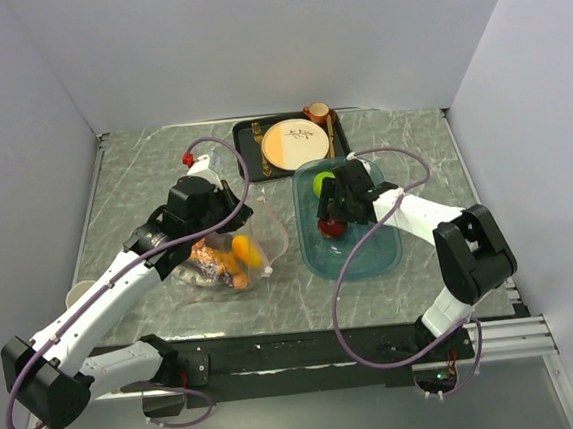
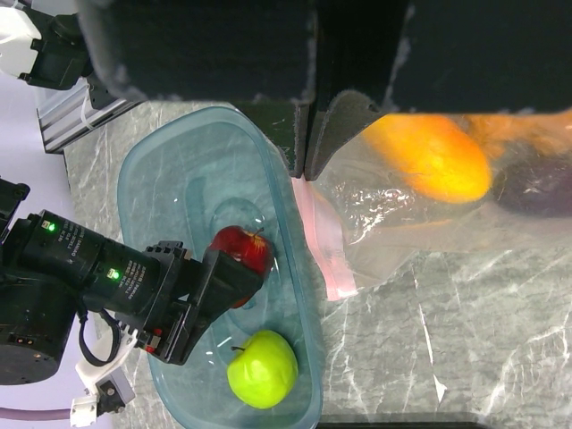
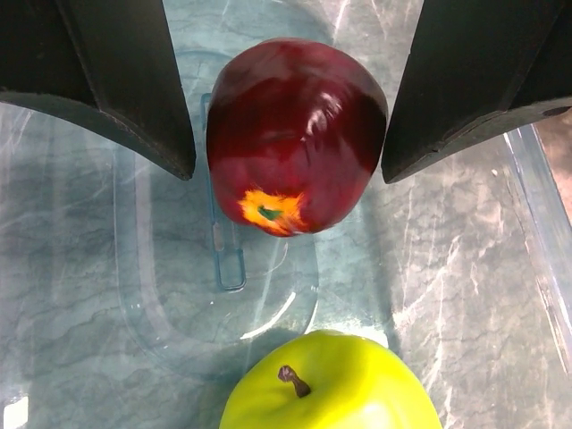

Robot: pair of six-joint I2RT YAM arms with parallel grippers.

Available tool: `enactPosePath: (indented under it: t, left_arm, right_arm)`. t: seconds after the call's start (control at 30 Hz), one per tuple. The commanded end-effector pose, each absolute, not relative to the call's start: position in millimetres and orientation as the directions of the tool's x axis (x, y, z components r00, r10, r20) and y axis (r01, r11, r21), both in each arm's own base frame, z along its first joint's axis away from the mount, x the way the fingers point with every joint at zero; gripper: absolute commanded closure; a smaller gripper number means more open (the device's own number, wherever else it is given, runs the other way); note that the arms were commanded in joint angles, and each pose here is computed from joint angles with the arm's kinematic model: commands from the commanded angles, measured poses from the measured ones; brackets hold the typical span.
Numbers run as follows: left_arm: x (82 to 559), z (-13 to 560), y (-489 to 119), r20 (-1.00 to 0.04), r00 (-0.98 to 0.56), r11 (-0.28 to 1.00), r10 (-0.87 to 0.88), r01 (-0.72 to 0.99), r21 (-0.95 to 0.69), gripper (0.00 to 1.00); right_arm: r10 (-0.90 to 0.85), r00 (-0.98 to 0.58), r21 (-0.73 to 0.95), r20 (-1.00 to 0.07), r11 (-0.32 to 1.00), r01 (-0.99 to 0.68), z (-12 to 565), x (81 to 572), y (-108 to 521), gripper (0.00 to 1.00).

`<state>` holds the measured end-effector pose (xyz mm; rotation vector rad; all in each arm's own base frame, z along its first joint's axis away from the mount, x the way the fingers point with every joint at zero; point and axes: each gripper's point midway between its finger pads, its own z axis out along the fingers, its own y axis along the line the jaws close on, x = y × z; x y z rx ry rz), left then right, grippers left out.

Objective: Place the food in the zip-top bag and seal the zipper
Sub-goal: Pick up the fake fruit from the bin.

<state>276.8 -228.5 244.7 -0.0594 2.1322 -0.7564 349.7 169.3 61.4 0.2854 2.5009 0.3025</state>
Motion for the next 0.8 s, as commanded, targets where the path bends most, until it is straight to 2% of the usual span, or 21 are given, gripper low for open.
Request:
enactPosePath:
  t: [0.0, 0.23, 0.37, 0.5, 0.6, 0.63, 0.7, 0.73, 0.77]
  left_arm:
    - [277.9, 253.6, -230.4, -0.725, -0.617, 0.807, -0.307, 0.235, -0.542, 0.99]
    - [278.1, 255.5, -230.2, -0.726, -0.614, 0.806, -0.310, 0.236, -0.543, 0.99]
    - [278.1, 255.4, -231.0, -0.725, -0.615, 0.804, -0.310, 0.237, -0.545, 0.99]
    - [277.7, 255.3, -232.7, -0.723, -0.620, 0.802, -0.305, 0.243, -0.547, 0.99]
    - [277.4, 255.1, -232.5, -0.722, -0.621, 0.801, -0.306, 0.242, -0.548, 0.99]
    - [277.2, 254.9, -232.3, -0.722, -0.621, 0.801, -0.306, 0.242, -0.548, 0.99]
    - [277.2, 255.6, -231.7, -0.724, -0.617, 0.801, -0.309, 0.241, -0.548, 0.99]
    - [276.9, 254.6, -231.5, -0.723, -0.619, 0.802, -0.307, 0.240, -0.547, 0.99]
    - [276.9, 254.9, -231.4, -0.723, -0.619, 0.802, -0.307, 0.240, -0.547, 0.99]
  right_arm:
    - [0.272, -0.788, 0.289, -0.552, 0.949, 0.125, 70.1, 355.4, 168.5, 0.09]
    - [0.274, -0.800, 0.313, -0.534, 0.943, 0.114, 70.3, 348.8, 172.2, 0.09]
    - [0.282, -0.796, 0.364, -0.535, 0.928, 0.084, 76.2, 343.4, 179.6, 0.03]
    - [0.287, -0.795, 0.366, -0.534, 0.927, 0.089, 76.5, 340.6, 177.5, 0.03]
    - [0.284, -0.802, 0.358, -0.525, 0.929, 0.094, 74.1, 339.0, 176.8, 0.06]
    - [0.283, -0.799, 0.361, -0.530, 0.928, 0.089, 74.7, 340.0, 177.9, 0.14]
    - [0.287, -0.799, 0.363, -0.529, 0.927, 0.093, 74.1, 339.7, 177.2, 0.20]
    - [0.287, -0.796, 0.366, -0.533, 0.926, 0.090, 75.2, 340.0, 178.0, 0.30]
    - [0.289, -0.794, 0.366, -0.535, 0.926, 0.091, 76.3, 340.2, 177.1, 0.34]
